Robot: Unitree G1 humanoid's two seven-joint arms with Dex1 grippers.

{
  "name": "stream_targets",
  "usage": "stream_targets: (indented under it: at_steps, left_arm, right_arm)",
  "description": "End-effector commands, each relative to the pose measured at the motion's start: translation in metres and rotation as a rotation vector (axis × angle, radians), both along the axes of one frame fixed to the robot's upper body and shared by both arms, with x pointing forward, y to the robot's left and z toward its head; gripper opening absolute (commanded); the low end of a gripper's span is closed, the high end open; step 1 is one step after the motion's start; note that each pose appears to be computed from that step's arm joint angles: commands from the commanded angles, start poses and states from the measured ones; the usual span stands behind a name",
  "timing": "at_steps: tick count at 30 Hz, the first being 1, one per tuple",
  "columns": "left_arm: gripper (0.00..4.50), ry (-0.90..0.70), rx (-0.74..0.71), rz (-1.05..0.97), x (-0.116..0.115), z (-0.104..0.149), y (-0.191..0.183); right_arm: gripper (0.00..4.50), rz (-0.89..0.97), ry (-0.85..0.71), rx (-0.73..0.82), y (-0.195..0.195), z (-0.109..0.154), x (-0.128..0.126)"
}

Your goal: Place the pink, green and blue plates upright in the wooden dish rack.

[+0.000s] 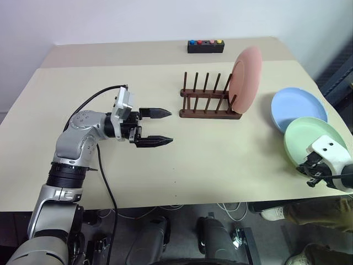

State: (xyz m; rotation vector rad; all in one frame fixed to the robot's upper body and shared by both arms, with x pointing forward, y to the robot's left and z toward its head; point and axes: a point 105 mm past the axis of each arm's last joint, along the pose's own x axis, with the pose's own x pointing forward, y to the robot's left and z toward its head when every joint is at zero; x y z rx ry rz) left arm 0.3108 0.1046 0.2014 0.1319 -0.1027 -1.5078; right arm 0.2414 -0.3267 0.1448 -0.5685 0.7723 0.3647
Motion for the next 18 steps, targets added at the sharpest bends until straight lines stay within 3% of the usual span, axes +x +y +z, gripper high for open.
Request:
stream_targets:
  at_steps: [1, 6, 13, 18]
  left_arm:
    - [4.50, -0.051, -0.021, 0.002, -0.002, 0.014, 0.002]
    - [4.50, -0.050, -0.036, 0.014, -0.002, 0.015, 0.003]
    - [4.50, -0.060, -0.059, 0.045, 0.000, 0.019, 0.006]
    - [4.50, -0.066, -0.082, 0.082, 0.001, 0.025, 0.012]
  right_arm:
    - [0.05, 0.013, -0.139, -0.031, -0.007, 0.051, 0.012]
    - [0.05, 0.038, -0.311, 0.084, 0.000, 0.106, 0.027]
    - [0.05, 0.144, -0.688, 0.676, 0.031, 0.193, 0.048]
    - [0.05, 0.305, -0.835, 1.090, 0.052, 0.244, 0.047]
